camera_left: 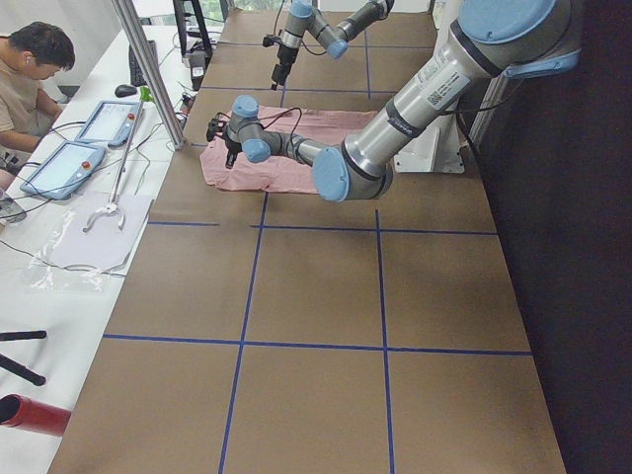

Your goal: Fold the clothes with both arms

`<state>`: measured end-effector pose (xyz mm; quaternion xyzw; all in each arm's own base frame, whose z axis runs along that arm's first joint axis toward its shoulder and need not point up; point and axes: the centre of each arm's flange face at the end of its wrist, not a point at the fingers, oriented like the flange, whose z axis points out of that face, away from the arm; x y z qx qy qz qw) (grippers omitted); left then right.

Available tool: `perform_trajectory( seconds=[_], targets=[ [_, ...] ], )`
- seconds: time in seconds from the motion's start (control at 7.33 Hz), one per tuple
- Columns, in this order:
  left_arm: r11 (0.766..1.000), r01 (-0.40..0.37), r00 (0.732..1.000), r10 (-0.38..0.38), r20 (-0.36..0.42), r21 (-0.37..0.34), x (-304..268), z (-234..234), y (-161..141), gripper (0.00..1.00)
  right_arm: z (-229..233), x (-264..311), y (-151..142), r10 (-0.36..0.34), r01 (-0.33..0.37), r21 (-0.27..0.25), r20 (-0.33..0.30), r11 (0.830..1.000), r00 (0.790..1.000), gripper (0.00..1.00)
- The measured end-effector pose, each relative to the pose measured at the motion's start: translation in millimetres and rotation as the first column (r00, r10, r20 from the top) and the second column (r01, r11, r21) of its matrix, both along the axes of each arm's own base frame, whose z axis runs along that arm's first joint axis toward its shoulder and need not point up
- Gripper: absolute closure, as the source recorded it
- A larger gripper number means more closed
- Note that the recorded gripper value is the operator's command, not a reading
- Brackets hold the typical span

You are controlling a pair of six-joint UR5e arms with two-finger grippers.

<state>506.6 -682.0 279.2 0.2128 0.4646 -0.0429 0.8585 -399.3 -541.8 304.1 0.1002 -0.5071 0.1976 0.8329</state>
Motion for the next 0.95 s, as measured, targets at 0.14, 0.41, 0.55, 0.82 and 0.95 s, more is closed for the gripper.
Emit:
perform_trajectory(
  seconds=[0.14,0.41,0.55,0.82,0.95],
  targets=[
    [1.0,0.0,1.0,0.0,-0.031,0.022,-14.0,-1.8,15.7,0.09,-5.7,-4.1,5.2,0.0,0.0,-0.011,0.014,1.0,1.0,0.0],
    [0.998,0.005,0.997,0.0,-0.083,0.058,-59.2,24.5,64.6,0.09,-29.6,-31.4,38.5,0.026,-0.018,-0.086,0.082,0.996,0.996,0.01],
    [0.999,0.009,0.994,-0.003,-0.108,0.052,-79.8,36.9,88.8,0.09,-42.8,-53.9,66.4,0.04,-0.027,-0.129,0.093,0.991,0.995,0.04],
    [0.997,-0.079,0.984,0.077,-0.16,-0.006,-97.0,50.6,124.7,0.1,-69.2,-89.2,153.6,0.016,-0.01,-0.198,0.03,0.98,0.999,0.11],
    [0.99,-0.136,0.975,0.129,-0.182,-0.026,-99.0,52.0,134.1,0.08,-69.1,-94.8,195.3,-0.005,0.002,-0.25,-0.008,0.968,1.0,0.15]
  ],
)
